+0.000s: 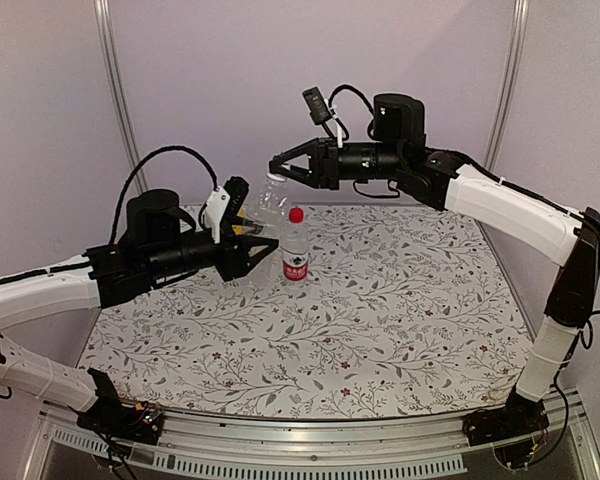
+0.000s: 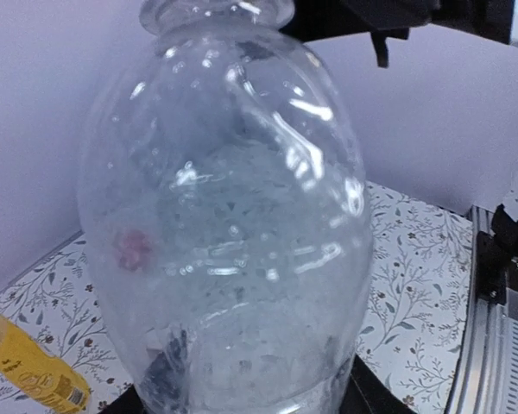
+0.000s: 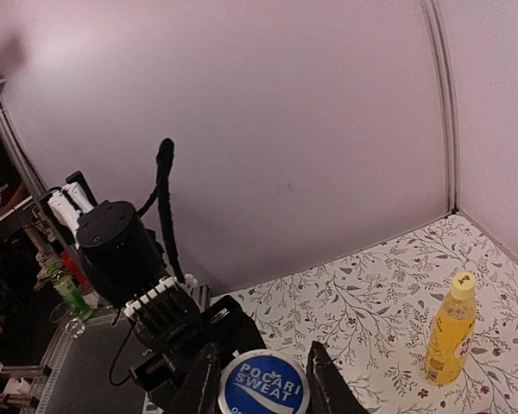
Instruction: Unscrew the bottle caps
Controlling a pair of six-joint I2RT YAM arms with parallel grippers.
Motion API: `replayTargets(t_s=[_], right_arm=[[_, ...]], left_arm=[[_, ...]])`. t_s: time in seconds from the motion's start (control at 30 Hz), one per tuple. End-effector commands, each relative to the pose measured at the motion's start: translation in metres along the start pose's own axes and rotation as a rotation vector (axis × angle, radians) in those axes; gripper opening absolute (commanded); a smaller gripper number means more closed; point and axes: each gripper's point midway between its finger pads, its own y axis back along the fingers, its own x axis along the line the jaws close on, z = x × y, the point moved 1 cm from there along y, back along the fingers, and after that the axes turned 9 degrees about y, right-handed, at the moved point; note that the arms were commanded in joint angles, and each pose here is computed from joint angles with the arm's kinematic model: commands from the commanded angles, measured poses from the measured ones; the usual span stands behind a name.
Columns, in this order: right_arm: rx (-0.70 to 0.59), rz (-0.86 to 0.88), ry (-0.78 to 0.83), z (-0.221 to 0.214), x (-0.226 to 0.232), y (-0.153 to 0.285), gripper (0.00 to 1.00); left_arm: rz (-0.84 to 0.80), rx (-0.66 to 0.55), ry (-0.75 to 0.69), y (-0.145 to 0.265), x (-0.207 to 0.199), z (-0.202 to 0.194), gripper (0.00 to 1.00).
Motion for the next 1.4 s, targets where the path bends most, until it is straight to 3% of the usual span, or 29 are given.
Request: replayTargets(t_s=[0.0,0.1,0.3,0.47,0.7,0.93,1.1,1.37], right_arm=[[-0.016,0.437,0.227,-0.003,0.061,0.04,0.03],[-0.021,0.556,0.275,-0.007,0.076,0.05,0.05],[-0.003,0.616,0.257,-0.017,0.079,0.054,0.26],[0.004,0.533,0.245,-0.013,0.069,0.048,0.3],[0.018,0.433,0.219,-0.009,0.057,0.045,0.68],[-0.001,0.222,0.198,0.014,0.041,0.048,0.9],[-0.068,-0.097,0.021,0.046,0.0,0.054,0.91],[-0.091,-0.271,-0.064,0.053,-0.014,0.039,0.9]], left_arm=[[-0.552,-0.061,-0.045,0.033,-0.083,0.015,0.52],[-0.687,-0.049,-0.021,0.04,-0.096,0.013,0.52],[-0.768,-0.026,0.019,0.042,-0.1,0.011,0.51],[-0.693,-0.024,0.027,0.033,-0.089,0.01,0.5],[-0.516,-0.024,0.042,0.016,-0.066,0.012,0.5],[-0.357,-0.03,0.047,0.005,-0.043,0.013,0.49],[-0.183,-0.028,0.072,-0.003,-0.019,0.015,0.49],[-0.036,-0.041,0.054,-0.004,-0.003,0.015,0.49]])
